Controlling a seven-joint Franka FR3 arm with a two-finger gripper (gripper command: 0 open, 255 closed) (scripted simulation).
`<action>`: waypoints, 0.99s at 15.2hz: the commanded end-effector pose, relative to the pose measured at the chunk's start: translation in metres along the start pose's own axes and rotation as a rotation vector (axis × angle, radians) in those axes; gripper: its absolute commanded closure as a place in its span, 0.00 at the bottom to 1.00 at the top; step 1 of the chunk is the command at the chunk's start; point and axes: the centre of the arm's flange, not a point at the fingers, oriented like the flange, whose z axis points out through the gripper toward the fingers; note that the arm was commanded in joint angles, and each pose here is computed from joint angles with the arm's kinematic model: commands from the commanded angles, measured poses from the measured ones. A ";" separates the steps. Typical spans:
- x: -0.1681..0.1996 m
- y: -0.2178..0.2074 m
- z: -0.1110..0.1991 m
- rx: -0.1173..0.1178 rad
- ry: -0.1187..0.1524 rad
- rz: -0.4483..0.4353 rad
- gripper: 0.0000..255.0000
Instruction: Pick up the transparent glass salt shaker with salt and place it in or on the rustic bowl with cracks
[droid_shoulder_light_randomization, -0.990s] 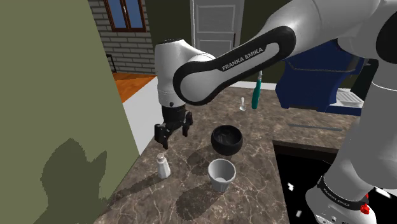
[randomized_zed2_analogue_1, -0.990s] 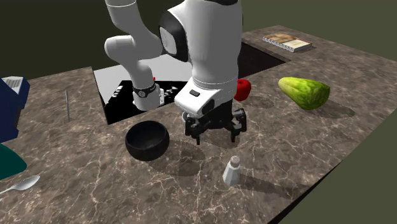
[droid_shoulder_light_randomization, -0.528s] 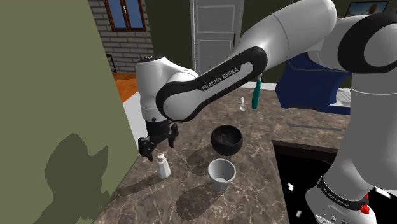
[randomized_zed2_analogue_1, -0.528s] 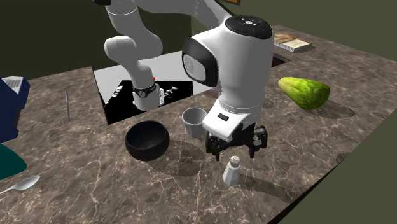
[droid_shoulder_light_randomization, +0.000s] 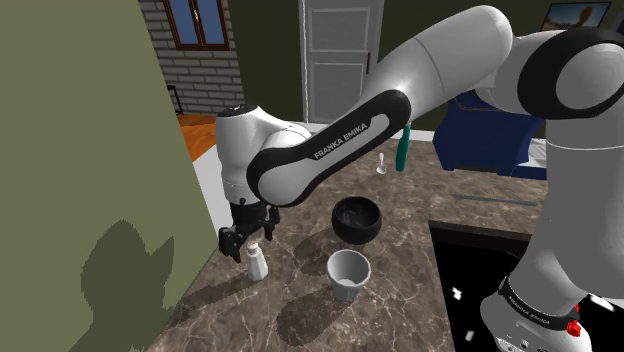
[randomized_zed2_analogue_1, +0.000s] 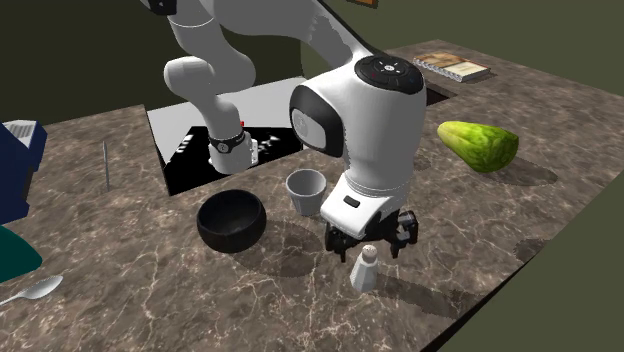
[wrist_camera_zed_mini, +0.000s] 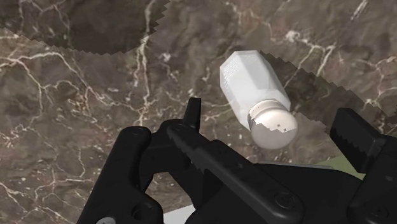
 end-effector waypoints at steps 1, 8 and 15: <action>0.000 0.000 0.001 0.000 0.000 0.000 0.00; 0.000 0.000 0.000 0.000 0.000 0.000 1.00; 0.000 0.000 0.001 0.000 0.000 0.000 1.00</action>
